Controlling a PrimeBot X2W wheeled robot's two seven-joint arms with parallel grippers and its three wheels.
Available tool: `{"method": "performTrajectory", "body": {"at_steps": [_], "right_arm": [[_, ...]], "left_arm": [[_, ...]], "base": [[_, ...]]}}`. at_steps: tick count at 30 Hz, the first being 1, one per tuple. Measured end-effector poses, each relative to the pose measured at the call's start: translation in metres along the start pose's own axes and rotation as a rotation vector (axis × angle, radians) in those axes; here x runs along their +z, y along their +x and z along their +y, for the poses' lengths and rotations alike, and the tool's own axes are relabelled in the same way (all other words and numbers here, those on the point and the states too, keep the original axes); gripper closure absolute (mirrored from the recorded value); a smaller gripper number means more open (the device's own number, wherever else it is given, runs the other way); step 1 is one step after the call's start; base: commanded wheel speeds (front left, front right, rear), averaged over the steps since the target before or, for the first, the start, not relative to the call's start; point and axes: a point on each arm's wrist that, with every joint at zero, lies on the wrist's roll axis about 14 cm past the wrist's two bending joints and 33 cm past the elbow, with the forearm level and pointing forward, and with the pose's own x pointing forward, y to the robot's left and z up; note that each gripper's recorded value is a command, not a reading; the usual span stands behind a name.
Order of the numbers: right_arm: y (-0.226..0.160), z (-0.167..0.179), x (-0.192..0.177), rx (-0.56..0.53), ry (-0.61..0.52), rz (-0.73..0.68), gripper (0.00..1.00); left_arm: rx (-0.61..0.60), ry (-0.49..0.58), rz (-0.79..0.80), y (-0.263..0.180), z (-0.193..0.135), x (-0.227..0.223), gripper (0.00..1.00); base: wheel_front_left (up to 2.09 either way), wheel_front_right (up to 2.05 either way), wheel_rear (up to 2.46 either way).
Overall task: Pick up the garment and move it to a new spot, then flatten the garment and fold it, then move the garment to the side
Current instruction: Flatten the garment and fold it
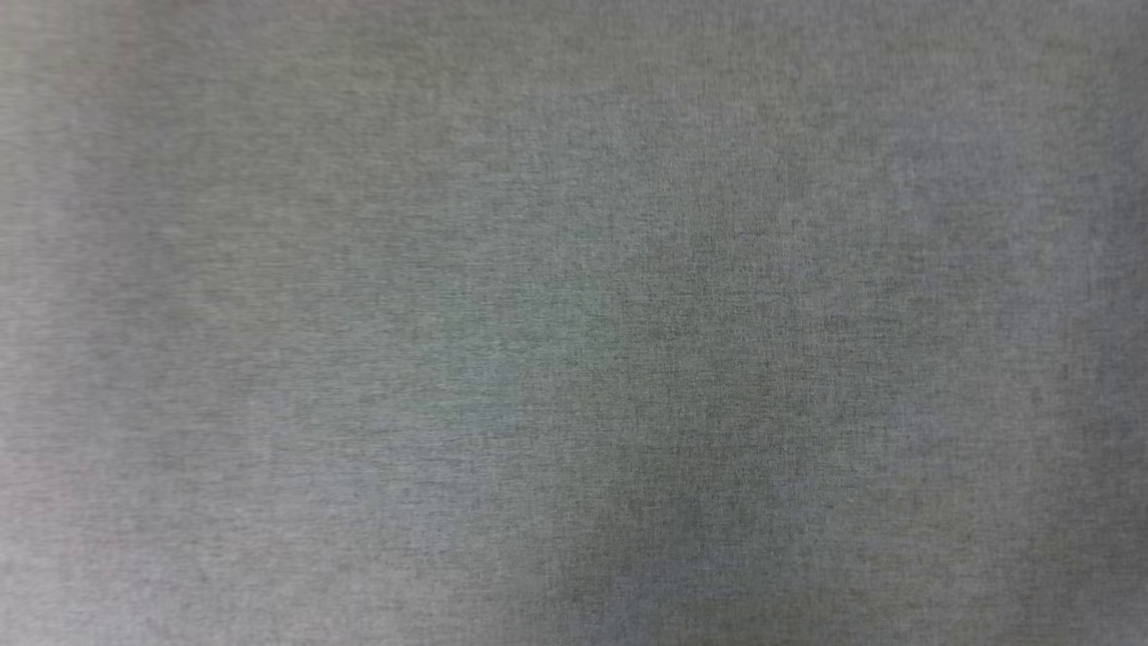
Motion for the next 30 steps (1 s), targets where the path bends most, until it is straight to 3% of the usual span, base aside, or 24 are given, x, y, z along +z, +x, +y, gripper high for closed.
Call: {"method": "performTrajectory", "body": {"at_steps": [7,12,17,21,30], "right_arm": [[-0.043,0.018,-0.084,0.058,-0.047,0.229,1.00],[-0.091,0.017,-0.119,0.080,-0.055,0.371,1.00],[-0.152,0.012,-0.153,0.098,-0.040,0.552,1.00],[-0.194,0.009,-0.159,0.109,-0.014,0.633,1.00],[-0.292,0.005,-0.180,0.116,0.072,0.820,1.00]], "left_arm": [[-0.049,-0.041,0.240,-0.077,-0.030,-0.080,1.00],[-0.044,-0.026,0.374,-0.143,-0.038,-0.105,1.00],[-0.068,-0.004,0.530,-0.209,-0.042,-0.116,1.00],[-0.087,0.028,0.637,-0.255,-0.038,-0.114,1.00],[-0.103,-0.035,0.832,-0.351,-0.044,-0.104,1.00]], "base": [[0.00,0.00,0.00],[0.00,0.00,0.00],[0.00,0.00,0.00],[0.00,0.00,0.00],[0.00,0.00,0.00]]}}
